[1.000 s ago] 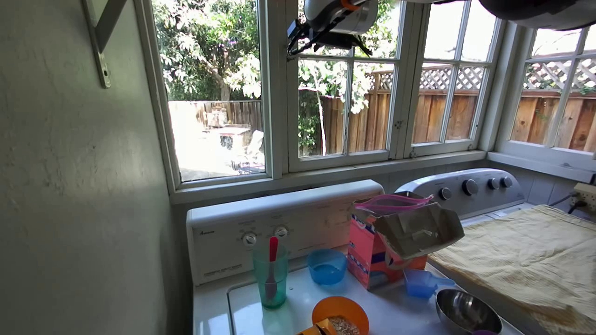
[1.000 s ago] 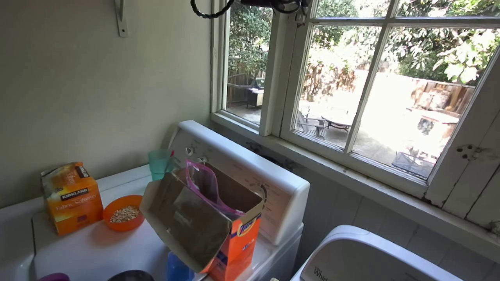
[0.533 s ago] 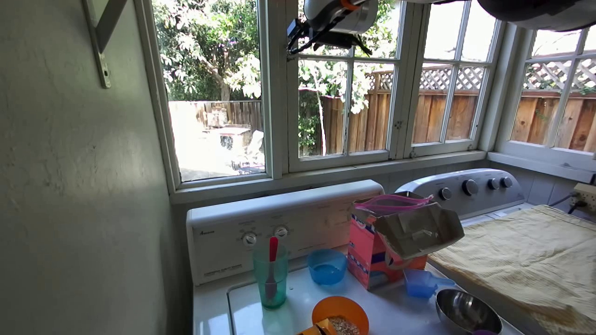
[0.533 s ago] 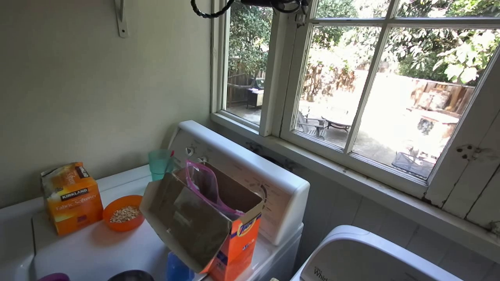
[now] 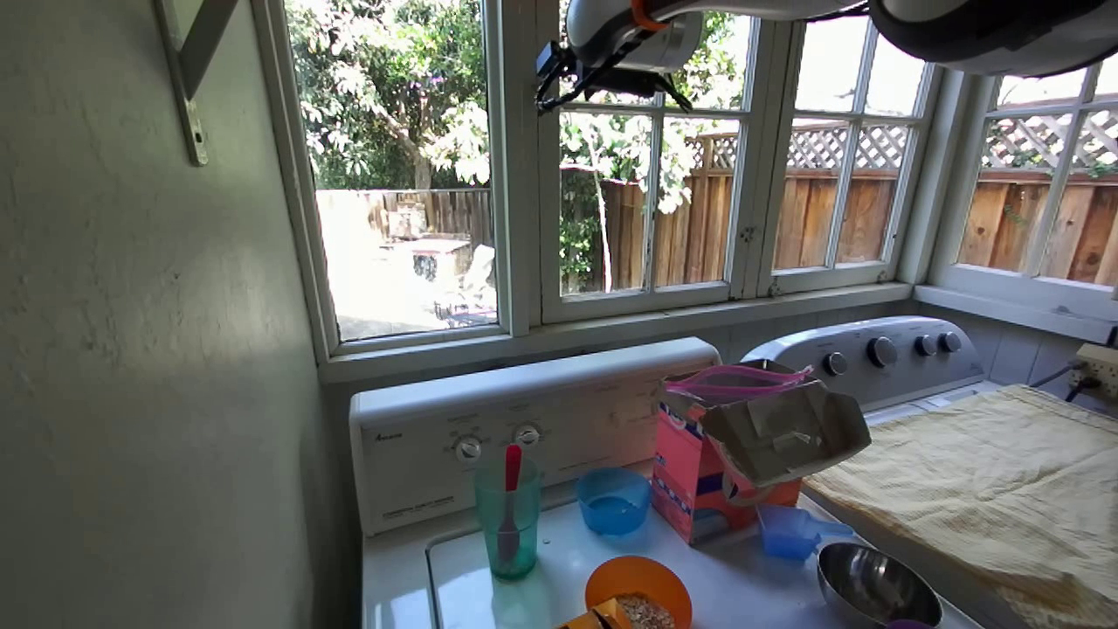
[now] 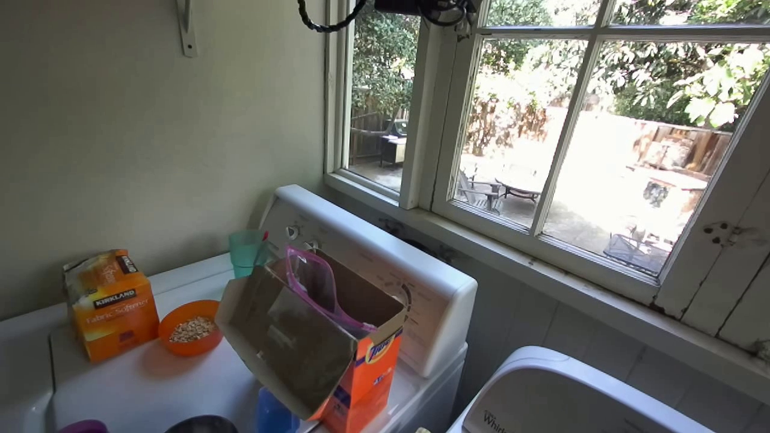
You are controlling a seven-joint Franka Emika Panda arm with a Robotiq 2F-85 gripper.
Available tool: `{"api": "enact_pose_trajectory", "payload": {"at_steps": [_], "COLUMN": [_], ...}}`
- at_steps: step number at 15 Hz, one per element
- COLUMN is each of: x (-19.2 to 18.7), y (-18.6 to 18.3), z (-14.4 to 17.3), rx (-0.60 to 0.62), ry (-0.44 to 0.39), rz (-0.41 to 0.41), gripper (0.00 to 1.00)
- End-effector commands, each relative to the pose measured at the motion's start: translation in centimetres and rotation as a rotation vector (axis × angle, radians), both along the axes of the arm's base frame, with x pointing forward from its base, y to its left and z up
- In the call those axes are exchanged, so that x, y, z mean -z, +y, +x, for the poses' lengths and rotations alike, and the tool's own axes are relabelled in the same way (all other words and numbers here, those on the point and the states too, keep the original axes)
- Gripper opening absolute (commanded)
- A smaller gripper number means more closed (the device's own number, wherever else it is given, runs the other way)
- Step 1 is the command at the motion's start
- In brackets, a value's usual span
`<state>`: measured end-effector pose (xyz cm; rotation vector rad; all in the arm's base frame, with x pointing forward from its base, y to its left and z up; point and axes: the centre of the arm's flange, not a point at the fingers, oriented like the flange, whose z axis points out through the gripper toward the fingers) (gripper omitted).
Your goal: Partially open the window
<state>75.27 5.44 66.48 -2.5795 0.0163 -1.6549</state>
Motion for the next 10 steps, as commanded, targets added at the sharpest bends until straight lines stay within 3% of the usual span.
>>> {"api": "enact_pose_trajectory", "payload": {"at_steps": [1, 3, 4, 5, 6, 10], "x": [0.02, 0.0, -0.02, -0.01, -0.02, -0.02], "y": [0.38, 0.47, 0.5, 0.51, 0.51, 0.43], "z": [1.22, 1.35, 1.39, 1.42, 1.47, 1.63], "rx": [-0.006, -0.007, -0.008, -0.007, -0.007, -0.01], "ry": [-0.039, -0.048, -0.049, -0.052, -0.052, -0.045], "rz": [0.001, -0.001, 0.001, 0.001, 0.0, 0.004], "gripper": [0.87, 0.83, 0.74, 0.76, 0.68, 0.69]}}
